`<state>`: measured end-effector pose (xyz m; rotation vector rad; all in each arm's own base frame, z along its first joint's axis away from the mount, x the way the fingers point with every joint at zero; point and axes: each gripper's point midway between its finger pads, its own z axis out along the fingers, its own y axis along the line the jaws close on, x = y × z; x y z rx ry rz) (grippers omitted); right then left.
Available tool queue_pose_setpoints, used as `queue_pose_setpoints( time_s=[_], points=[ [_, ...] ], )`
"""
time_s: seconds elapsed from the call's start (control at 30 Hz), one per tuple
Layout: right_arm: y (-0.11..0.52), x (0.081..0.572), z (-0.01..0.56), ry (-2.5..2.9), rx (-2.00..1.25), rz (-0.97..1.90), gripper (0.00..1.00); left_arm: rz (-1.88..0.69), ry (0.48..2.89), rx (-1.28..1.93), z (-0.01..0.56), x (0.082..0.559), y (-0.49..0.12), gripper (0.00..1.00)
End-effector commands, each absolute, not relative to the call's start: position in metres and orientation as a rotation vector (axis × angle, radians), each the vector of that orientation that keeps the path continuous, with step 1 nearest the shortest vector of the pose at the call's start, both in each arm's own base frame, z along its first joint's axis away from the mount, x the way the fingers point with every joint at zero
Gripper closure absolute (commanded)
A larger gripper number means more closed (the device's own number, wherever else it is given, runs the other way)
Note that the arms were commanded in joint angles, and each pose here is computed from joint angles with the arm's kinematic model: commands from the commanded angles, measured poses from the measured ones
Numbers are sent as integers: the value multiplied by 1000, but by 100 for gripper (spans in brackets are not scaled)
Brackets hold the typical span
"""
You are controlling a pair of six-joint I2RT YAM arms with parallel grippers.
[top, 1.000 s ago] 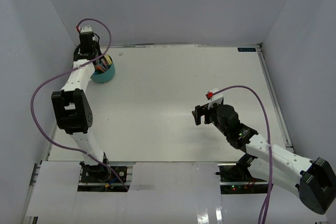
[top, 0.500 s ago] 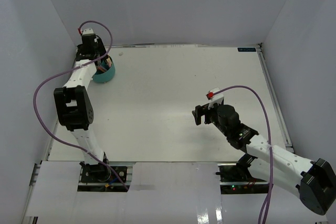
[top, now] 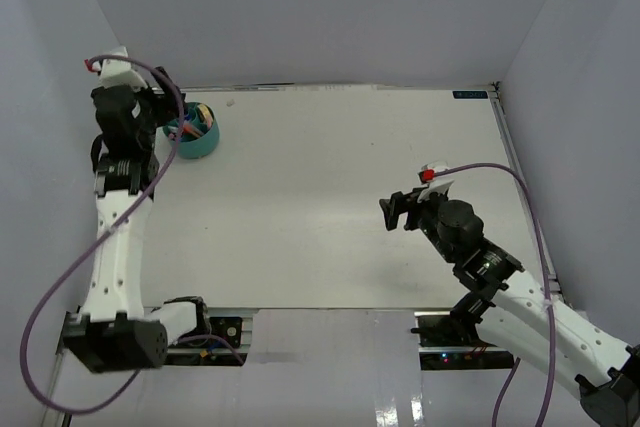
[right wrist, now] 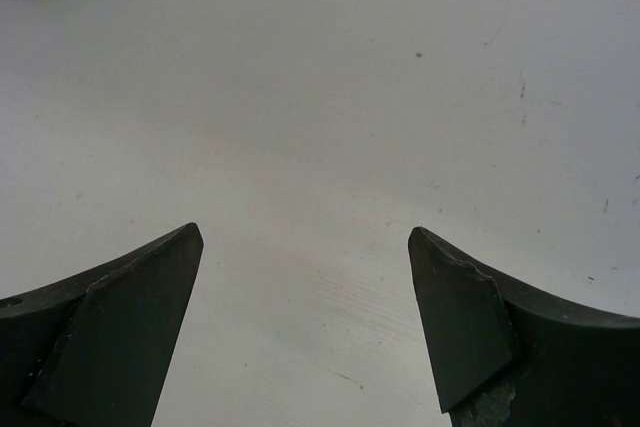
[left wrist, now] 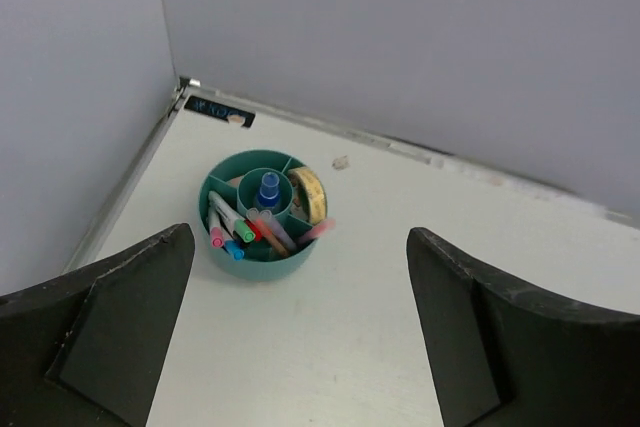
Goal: Sort the stationery into containers
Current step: Reset both arms
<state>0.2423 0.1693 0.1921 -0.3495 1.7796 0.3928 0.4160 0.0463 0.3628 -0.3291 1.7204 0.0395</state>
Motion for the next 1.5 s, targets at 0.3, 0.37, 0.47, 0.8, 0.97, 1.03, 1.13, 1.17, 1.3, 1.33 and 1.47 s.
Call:
queue_pose_setpoints(
  time_s=[0.3,0.37,0.47,0.8,0.97,1.03,1.13,1.17,1.3,1.33,1.47],
  points=[
    [109,212,272,1666,-204,326,10,-183,1616,-161,344,228,-13,2],
    [101,209,273,1646,-192,311,10,-233,1656,-137,322,220,-24,2],
    [91,201,277,1605,-173,314,10,-259,1660,-121,311,204,-30,2],
    [73,198,270,1592,-111,262,10,-182,1620,-165,291,199,-15,2],
    [72,199,271,1586,-111,258,10,-190,1627,-157,283,202,-17,2],
    [72,199,271,1584,-110,259,10,-190,1633,-156,279,204,-18,2],
    [71,198,272,1579,-104,261,10,-188,1636,-164,277,204,-17,2],
    [71,198,272,1579,-104,261,10,-185,1635,-169,276,204,-16,2],
    [72,199,270,1583,-107,260,10,-185,1625,-172,277,202,-16,2],
    [72,199,271,1582,-105,262,10,-184,1627,-173,276,202,-15,2],
    [71,198,273,1575,-100,267,10,-188,1621,-175,277,201,-16,2]
  ],
)
